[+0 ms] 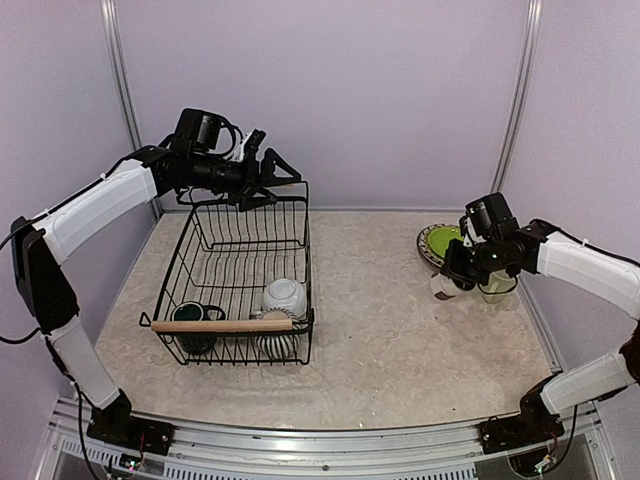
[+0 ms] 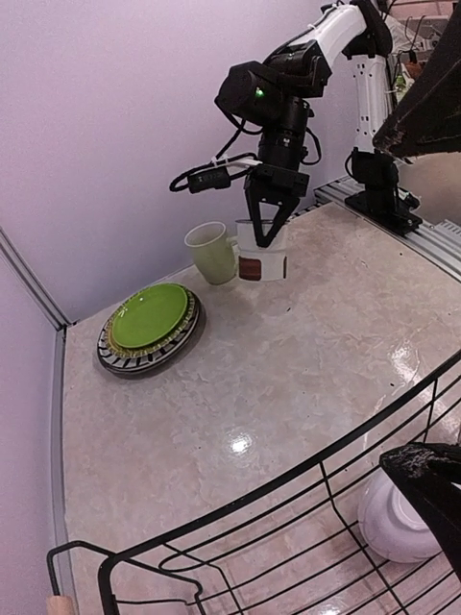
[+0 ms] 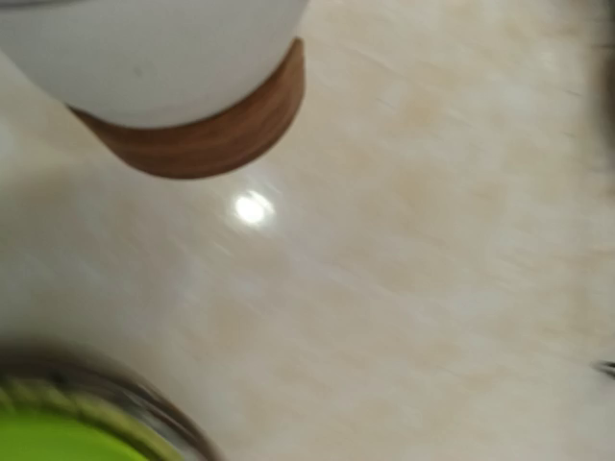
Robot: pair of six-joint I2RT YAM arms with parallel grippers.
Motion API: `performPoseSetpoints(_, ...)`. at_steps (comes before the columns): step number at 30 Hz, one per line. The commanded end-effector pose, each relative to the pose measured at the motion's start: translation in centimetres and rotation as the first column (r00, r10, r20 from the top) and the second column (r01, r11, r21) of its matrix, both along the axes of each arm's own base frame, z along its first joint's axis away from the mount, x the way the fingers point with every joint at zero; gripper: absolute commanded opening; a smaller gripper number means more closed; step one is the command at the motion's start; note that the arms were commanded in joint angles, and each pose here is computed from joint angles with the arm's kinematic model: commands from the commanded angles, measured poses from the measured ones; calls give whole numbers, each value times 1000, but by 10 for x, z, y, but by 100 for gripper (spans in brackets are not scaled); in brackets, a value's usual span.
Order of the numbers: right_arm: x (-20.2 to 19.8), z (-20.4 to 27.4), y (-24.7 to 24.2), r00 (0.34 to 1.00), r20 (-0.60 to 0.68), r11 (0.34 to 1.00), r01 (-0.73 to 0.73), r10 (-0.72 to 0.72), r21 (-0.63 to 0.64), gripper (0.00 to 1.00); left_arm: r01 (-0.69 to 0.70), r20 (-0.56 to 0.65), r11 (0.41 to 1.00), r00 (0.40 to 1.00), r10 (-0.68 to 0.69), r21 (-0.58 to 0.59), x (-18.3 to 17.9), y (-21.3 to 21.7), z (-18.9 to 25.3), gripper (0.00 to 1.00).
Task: Unload the mixed dishes from the dish rack
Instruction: Place the cup at the center of the board.
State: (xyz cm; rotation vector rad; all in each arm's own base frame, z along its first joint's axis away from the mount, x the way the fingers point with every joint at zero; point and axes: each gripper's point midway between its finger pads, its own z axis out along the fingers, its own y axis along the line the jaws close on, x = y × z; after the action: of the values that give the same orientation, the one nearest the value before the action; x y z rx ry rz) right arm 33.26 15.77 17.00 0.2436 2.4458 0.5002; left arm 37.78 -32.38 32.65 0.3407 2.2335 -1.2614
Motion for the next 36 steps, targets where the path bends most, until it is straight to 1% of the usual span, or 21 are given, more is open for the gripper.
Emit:
performPoseSetpoints(1, -30, -27, -37, 979, -125, 986, 153, -161, -72, 0, -2, 38, 1000, 999, 1, 10, -2, 3, 11, 99)
performPoseSetpoints(3, -37, -32, -49, 960, -148, 970, 228, -238, -81, 0, -2, 37, 1000, 999, 2, 10, -3, 3, 11, 99)
performPoseSetpoints(7, -53, -46, -74, 890, -220, 916, 385, -400, -112, 0, -4, 32, 1000, 999, 3, 14, -5, 4, 8, 99)
performPoseSetpoints(13, -70, -71, -118, 768, -317, 830, 528, -557, -179, 0, -3, 33, 1000, 999, 3, 15, -7, 6, 9, 99)
performPoseSetpoints(15, -74, -77, -130, 733, -341, 807, 556, -588, -196, 0, -5, 36, 1000, 999, 5, 17, -8, 6, 10, 99)
performPoseSetpoints(17, -75, -80, -140, 718, -349, 797, 566, -602, -210, 0, -9, 40, 1000, 999, 8, 21, -9, 8, 10, 99)
performPoseSetpoints(20, -76, -78, -157, 687, -325, 760, 603, -650, -244, 0, -19, 46, 999, 999, 17, 32, -9, 10, 10, 99)
performPoseSetpoints(25, -70, -81, -176, 661, -317, 731, 644, -680, -225, 0, -26, 49, 999, 999, 24, 43, -10, 13, 10, 99)
performPoseSetpoints(29, -65, -83, -195, 630, -309, 700, 670, -712, -247, 0, -35, 51, 998, 998, 31, 61, -12, 16, 7, 99)
performPoseSetpoints(33, -56, -87, -199, 641, -316, 712, 664, -700, -230, 0, -58, 53, 993, 997, 53, 107, -13, 24, 0, 99)
performPoseSetpoints(36, -52, -90, -202, 638, -315, 710, 660, -702, -245, 0, -76, 48, 986, 996, 69, 149, -15, 32, -10, 99)
